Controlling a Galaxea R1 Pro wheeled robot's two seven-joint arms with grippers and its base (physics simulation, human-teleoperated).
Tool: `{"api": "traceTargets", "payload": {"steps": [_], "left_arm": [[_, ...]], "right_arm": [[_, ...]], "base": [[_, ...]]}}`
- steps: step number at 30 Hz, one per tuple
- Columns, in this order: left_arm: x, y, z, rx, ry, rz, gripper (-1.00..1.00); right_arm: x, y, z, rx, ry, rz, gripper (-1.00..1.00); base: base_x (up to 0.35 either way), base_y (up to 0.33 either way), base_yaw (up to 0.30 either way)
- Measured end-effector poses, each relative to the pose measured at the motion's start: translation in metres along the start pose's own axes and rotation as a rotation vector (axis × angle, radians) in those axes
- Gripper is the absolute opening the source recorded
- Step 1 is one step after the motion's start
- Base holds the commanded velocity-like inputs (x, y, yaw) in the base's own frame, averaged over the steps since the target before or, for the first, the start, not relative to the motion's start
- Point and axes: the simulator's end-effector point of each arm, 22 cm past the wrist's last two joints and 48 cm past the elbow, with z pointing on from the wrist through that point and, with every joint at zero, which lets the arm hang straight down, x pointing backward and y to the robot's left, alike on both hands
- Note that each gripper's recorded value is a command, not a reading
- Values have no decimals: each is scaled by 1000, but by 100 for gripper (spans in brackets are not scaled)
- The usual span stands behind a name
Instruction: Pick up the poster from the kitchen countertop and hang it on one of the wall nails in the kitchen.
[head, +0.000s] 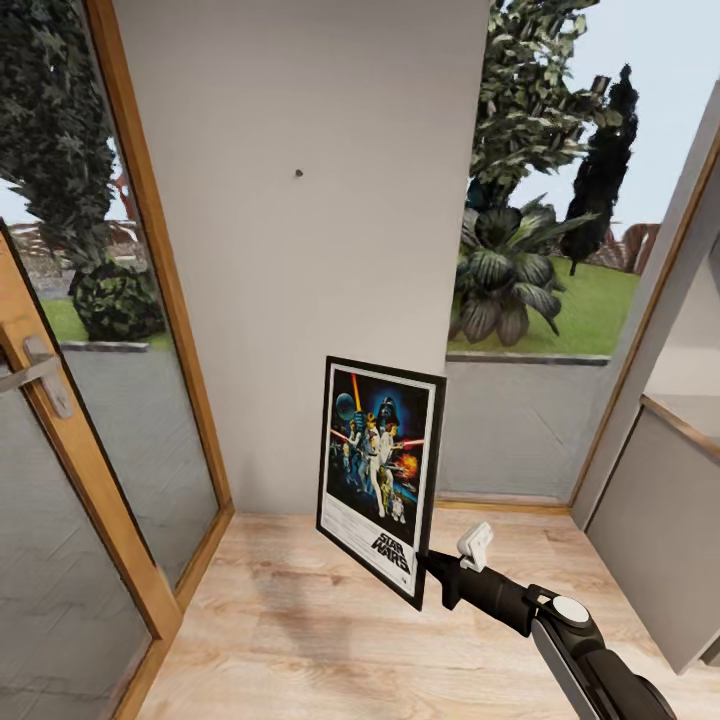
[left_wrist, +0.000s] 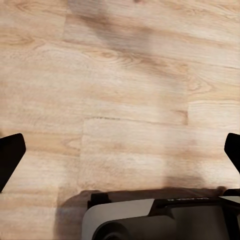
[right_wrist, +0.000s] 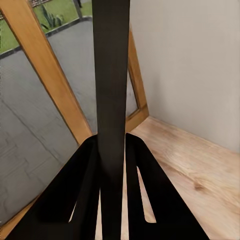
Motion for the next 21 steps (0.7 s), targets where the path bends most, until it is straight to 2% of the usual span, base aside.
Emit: {"api": "traceTargets", "payload": {"steps": [11,13,14,15,21], "left_arm": [[0,-1,0,2,1,1,100],[0,-1,0,3,-1,1,100],[0,-1,0,5,0,1,100],[0,-1,0,4,-1,2,100],[-1,-1,0,4,-1,2,100]], "right_arm": [[-9,6,2,-20,2,9,-100],[-27,8,5,-29,-14,-5,-100],[-54,10,15,-50,16,11,-100],[-70,10,18,-61,6,6,-100],[-101,10,25,-79,-13,-20,-100]], "base": [[1,6,0],[0,0,0],[0,0,0],[0,0,0],[0,0,0]]}}
